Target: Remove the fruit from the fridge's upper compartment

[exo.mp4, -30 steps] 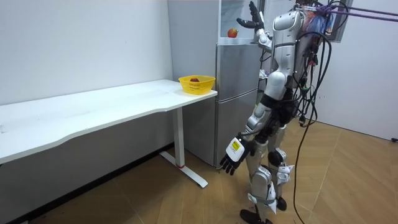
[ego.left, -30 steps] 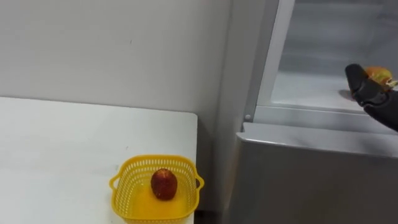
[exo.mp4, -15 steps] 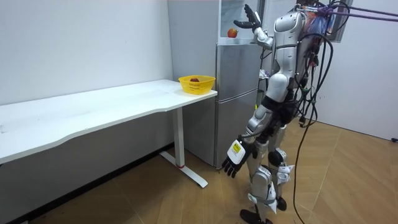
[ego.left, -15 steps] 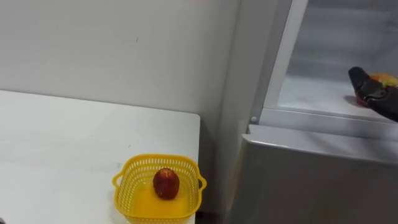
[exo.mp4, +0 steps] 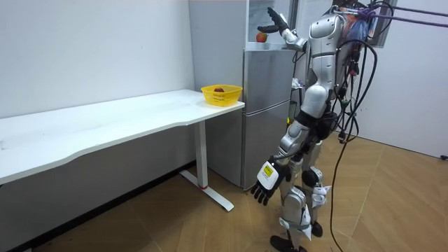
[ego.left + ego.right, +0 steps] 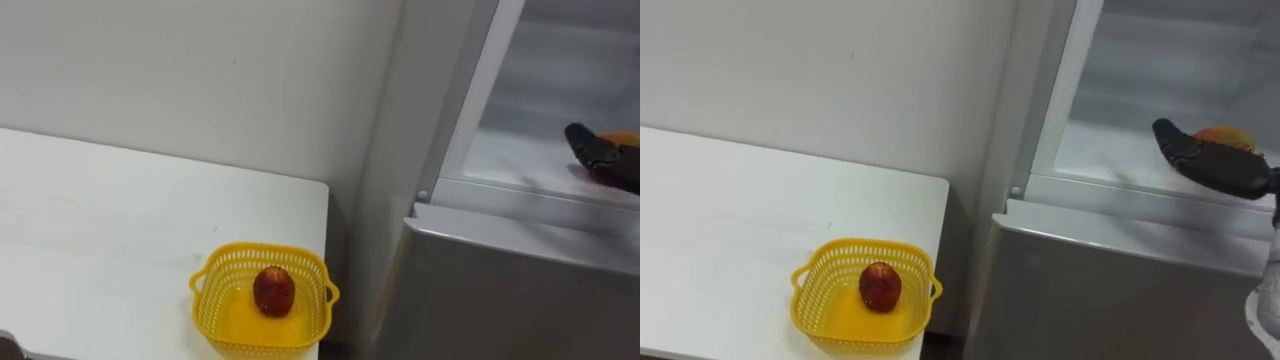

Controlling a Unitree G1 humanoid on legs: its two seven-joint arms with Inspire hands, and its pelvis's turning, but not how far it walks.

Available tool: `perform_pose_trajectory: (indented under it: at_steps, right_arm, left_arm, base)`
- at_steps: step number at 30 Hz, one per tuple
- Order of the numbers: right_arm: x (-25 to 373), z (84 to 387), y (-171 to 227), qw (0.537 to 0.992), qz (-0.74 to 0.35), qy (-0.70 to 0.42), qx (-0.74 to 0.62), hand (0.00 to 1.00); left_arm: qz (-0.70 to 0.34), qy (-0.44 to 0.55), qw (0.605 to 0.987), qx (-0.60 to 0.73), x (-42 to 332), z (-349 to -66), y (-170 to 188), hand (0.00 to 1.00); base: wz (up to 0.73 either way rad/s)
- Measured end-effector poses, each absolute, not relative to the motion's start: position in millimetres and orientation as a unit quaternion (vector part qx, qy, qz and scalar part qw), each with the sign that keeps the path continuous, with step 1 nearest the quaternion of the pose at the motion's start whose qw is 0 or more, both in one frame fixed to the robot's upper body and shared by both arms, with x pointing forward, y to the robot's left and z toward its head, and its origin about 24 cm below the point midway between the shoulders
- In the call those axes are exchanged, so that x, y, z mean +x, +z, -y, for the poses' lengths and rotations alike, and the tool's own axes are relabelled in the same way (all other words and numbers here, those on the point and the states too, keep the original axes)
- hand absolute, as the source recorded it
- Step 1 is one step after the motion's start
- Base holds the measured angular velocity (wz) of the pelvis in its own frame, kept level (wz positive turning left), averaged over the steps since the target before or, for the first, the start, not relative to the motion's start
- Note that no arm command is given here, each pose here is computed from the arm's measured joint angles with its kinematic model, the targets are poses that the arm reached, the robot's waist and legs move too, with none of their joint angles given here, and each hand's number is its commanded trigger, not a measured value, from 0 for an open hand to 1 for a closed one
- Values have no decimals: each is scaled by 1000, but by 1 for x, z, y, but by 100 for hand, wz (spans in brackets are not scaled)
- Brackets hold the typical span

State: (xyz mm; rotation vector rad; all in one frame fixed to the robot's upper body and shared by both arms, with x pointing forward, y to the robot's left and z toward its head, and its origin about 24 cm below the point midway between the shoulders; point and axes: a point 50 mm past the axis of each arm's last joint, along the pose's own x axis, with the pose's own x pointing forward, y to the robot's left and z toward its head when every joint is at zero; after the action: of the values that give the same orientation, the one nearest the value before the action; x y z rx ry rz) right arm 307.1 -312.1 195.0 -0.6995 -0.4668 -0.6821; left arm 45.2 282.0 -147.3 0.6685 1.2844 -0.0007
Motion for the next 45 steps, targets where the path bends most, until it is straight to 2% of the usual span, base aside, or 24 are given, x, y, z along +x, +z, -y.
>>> perform_pose_trajectory:
  at_steps: [17, 42, 44, 45]
  right_arm:
    - [325, 326, 175, 879, 119, -280, -368, 0]
    - [327, 328, 171, 895, 98, -259, -349, 0]
    - [331, 333, 172, 903, 88, -265, -327, 52]
    - [332, 335, 172, 905, 83, -269, -319, 100]
  left_arm:
    - [-585, 4, 749, 310, 44, -283, -145, 0]
    - [-585, 8, 748, 314, 40, -285, -144, 0]
    - [-585, 9, 748, 314, 41, -285, -144, 0]
    - [-585, 10, 748, 314, 41, -285, -144, 0]
  base:
    - [1]
    - [0]
    - [0]
    - [0]
